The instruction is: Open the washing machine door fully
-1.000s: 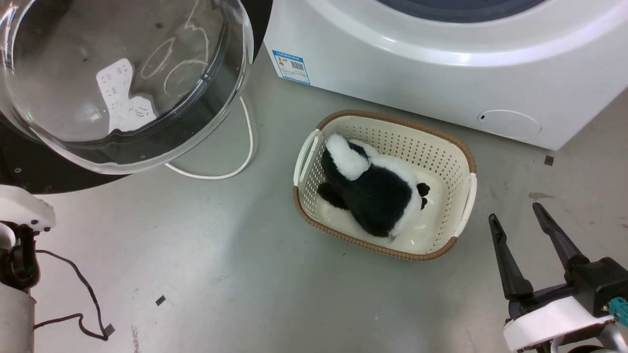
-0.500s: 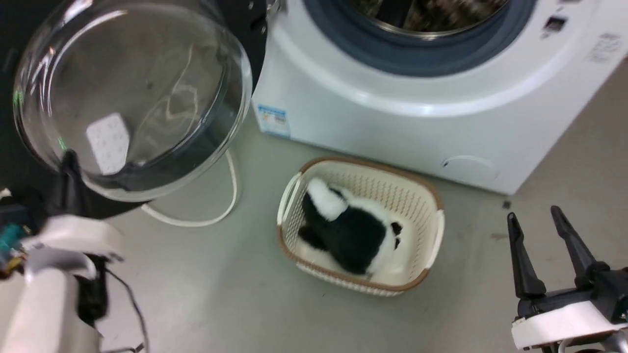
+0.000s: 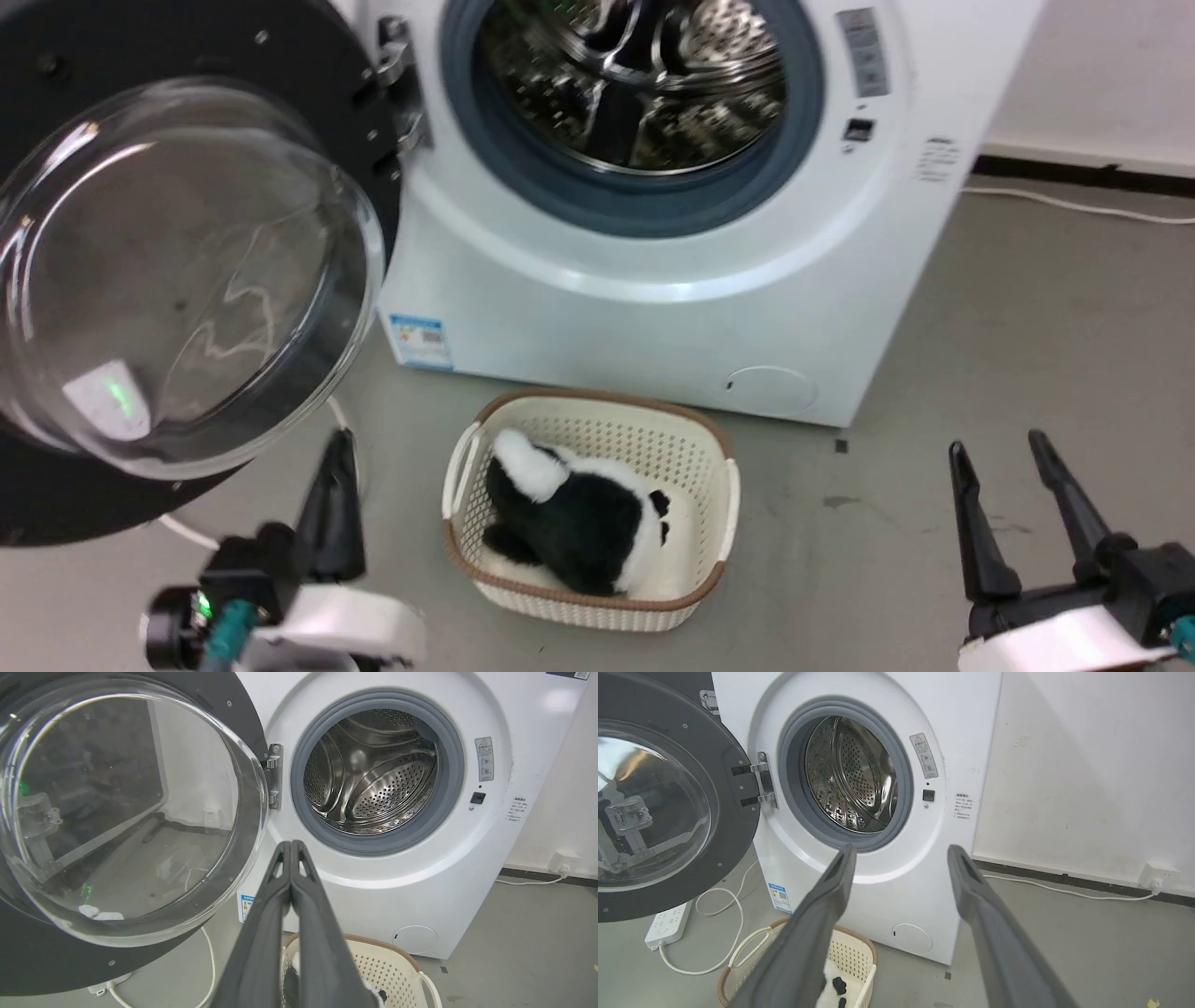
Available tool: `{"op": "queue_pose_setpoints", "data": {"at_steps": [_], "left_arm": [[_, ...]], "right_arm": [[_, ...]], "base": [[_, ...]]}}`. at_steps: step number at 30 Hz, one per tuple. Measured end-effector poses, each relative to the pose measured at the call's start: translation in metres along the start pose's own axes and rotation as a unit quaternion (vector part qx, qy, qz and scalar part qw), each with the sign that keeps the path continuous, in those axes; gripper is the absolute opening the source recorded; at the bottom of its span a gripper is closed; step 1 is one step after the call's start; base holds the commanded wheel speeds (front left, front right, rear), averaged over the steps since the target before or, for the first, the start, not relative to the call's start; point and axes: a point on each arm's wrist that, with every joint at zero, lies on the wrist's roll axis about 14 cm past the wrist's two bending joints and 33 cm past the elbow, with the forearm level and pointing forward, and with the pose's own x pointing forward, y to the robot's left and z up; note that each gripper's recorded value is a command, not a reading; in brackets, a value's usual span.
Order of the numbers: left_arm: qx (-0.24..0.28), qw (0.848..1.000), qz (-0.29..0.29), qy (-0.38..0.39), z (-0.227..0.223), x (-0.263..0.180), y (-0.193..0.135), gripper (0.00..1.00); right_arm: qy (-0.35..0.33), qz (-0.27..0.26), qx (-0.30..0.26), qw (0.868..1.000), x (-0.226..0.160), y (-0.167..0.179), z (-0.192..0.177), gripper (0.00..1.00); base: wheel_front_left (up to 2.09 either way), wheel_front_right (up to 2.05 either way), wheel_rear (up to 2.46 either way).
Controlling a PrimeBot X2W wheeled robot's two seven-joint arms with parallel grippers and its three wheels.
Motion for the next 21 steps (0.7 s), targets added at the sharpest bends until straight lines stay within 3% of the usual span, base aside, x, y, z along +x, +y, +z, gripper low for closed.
{"op": "queue_pose_setpoints", "data": {"at_steps": [6,7,8,9,21], "left_arm": [[-0.011,0.999,-0.045,0.017,-0.011,-0.014,-0.034,0.0],[-0.012,0.998,-0.053,0.02,-0.013,-0.017,-0.04,0.21],[-0.011,0.998,-0.06,0.024,-0.016,-0.019,-0.044,0.85],[-0.013,0.997,-0.065,0.029,-0.018,-0.021,-0.048,1.0],[-0.002,0.994,-0.09,0.054,-0.035,-0.027,-0.065,1.0]], "right_arm": [[0.003,-0.028,0.008,1.0,-0.025,-0.014,0.001,1.0],[0.004,-0.033,0.008,0.999,-0.029,-0.016,0.001,1.0],[0.004,-0.037,0.01,0.999,-0.032,-0.018,0.001,1.0],[0.005,-0.04,0.01,0.999,-0.035,-0.02,0.0,1.0],[0.01,-0.06,0.021,0.998,-0.047,-0.029,-0.005,1.0]], "base": [[0.0,0.0,0.0],[0.0,0.0,0.0],[0.0,0.0,0.0],[0.0,0.0,0.0],[0.0,0.0,0.0]]}}
